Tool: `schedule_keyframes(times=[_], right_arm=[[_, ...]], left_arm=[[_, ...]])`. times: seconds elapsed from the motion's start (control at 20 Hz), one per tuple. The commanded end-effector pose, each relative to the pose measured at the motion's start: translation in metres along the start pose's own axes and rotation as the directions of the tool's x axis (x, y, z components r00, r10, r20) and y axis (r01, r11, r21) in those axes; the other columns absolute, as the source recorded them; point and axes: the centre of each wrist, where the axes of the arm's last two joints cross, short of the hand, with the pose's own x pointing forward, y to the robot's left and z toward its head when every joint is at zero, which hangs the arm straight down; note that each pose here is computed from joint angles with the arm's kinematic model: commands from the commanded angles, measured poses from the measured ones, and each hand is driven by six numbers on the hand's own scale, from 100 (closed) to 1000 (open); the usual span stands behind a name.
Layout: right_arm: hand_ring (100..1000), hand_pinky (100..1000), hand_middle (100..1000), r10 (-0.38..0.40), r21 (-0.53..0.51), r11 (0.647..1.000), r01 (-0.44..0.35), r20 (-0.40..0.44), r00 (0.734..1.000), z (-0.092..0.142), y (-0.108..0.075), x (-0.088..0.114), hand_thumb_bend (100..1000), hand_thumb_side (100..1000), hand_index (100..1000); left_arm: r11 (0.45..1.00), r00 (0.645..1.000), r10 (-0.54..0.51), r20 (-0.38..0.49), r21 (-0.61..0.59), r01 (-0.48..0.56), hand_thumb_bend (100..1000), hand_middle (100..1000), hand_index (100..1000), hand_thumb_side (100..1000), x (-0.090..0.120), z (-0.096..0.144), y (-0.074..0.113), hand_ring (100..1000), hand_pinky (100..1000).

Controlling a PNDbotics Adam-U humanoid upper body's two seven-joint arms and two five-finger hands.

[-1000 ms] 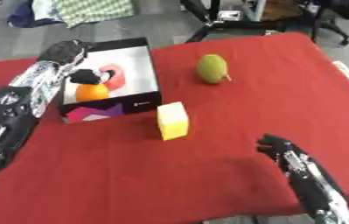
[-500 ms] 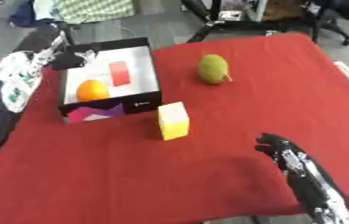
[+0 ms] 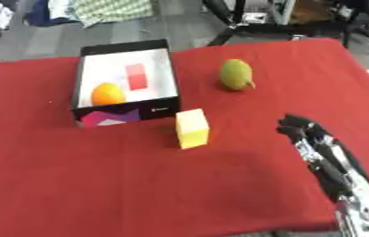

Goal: Pick up objects on the table and place them in the box.

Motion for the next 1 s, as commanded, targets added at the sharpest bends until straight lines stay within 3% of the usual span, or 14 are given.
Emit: schedule_keyframes(times=[0.05, 0.25, 0.4, 0.55, 0.85, 1.0], right_arm=[[849, 1000, 804, 0.119, 0.018, 0.993, -0.120, 0.066, 0.991, -0.025, -0.029, 0.014, 100, 481, 872], [851, 1000, 807, 0.193, 0.056, 0.979, -0.197, 0.067, 0.979, -0.066, -0.052, 0.009, 100, 428, 874], [861, 1000, 828, 0.278, 0.105, 0.956, -0.275, -0.015, 0.961, -0.095, -0.070, -0.013, 100, 350, 891], [884, 1000, 867, 0.370, 0.154, 0.921, -0.358, -0.063, 0.927, -0.111, -0.077, -0.037, 100, 293, 916], [901, 1000, 898, 0.513, 0.153, 0.858, -0.491, -0.195, 0.836, -0.113, -0.074, -0.081, 100, 301, 926], [920, 1000, 920, 0.526, 0.092, 0.846, -0.525, -0.296, 0.797, -0.099, -0.072, -0.104, 100, 386, 929]], left_arm=[[0.995, 0.996, 0.084, 0.009, 0.053, -0.084, 182, 564, 902, 872, 0.003, 0.015, 0.005, 500, 735], [0.979, 0.979, 0.193, -0.065, 0.077, -0.188, 167, 560, 897, 892, -0.015, 0.039, -0.014, 498, 732], [0.959, 0.955, 0.278, -0.101, 0.096, -0.268, 163, 558, 894, 902, -0.023, 0.050, -0.033, 497, 730], [0.943, 0.939, 0.325, -0.115, 0.106, -0.314, 163, 557, 893, 908, -0.025, 0.054, -0.046, 497, 730], [0.931, 0.926, 0.362, -0.104, 0.089, -0.354, 162, 555, 891, 909, -0.021, 0.053, -0.058, 496, 730], [0.926, 0.920, 0.378, -0.109, 0.071, -0.372, 154, 554, 890, 918, -0.020, 0.054, -0.065, 496, 730]])
